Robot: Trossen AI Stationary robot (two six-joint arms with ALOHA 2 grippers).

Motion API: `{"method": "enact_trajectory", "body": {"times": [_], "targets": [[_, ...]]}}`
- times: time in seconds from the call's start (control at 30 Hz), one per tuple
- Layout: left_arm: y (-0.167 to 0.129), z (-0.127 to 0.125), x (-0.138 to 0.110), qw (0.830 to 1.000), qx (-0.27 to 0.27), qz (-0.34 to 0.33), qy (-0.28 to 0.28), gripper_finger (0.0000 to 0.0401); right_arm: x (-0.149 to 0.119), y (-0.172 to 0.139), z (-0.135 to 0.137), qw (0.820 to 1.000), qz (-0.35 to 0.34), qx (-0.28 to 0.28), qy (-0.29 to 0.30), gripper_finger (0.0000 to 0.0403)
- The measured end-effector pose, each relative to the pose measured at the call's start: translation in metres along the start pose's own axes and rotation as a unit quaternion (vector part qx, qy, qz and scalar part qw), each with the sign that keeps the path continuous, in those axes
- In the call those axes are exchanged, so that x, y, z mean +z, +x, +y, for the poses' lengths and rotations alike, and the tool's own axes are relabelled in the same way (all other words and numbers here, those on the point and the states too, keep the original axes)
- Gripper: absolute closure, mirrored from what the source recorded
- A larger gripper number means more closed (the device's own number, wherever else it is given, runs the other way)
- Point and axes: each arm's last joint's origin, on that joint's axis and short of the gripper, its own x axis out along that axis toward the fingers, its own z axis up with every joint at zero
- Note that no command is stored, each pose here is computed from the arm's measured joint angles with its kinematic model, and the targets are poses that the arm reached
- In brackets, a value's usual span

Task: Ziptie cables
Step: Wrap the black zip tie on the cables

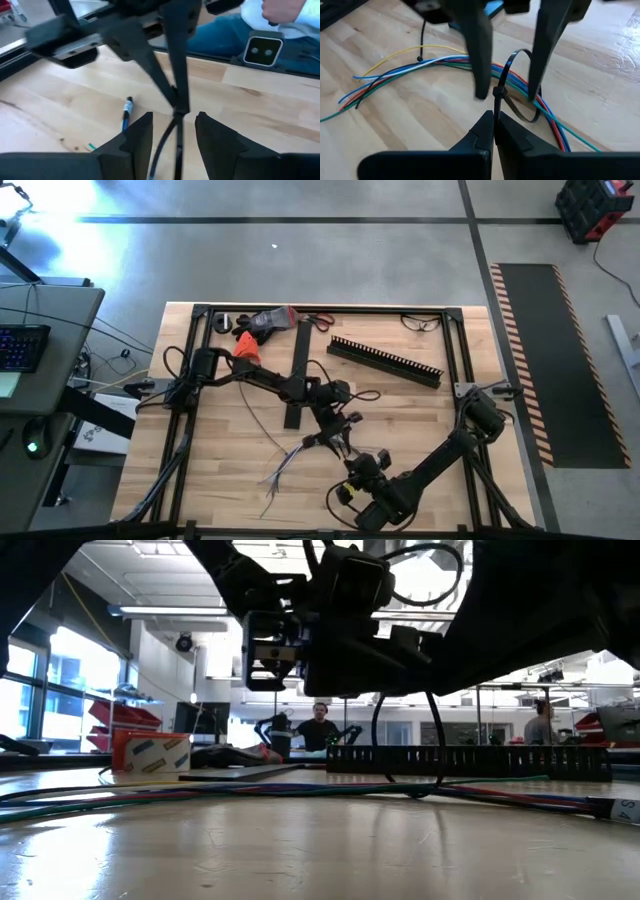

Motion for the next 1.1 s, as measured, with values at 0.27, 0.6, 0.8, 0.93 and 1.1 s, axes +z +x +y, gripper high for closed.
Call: {"method": "enact_trajectory", "body": {"times": [0.27, 0.6, 0.8, 0.93, 1.1], "targets": [[0.01, -0.006, 0.005, 1.0, -0.011, -0.007, 0.015, 0.0288, 0.0, 0.0, 0.001, 1.0, -0.002, 0.003, 0.003, 0.0403], [0.01, -0.005, 0.007, 1.0, -0.007, -0.017, 0.02, 0.0334, 0.001, 0.0, 0.001, 1.0, -0.013, 0.005, 0.004, 0.0403], [0.008, -0.003, 0.006, 1.0, -0.005, -0.018, 0.014, 0.0385, 0.001, 0.0, 0.001, 1.0, -0.012, 0.006, 0.006, 0.0403], [0.005, -0.001, 0.005, 1.0, -0.001, -0.019, 0.003, 0.0394, 0.001, 0.0, 0.001, 1.0, -0.009, 0.006, 0.007, 0.0403], [-0.005, 0.005, -0.002, 1.0, 0.003, -0.016, -0.017, 0.0397, -0.003, -0.005, 0.002, 1.0, -0.011, 0.015, 0.006, 0.0403]]}}
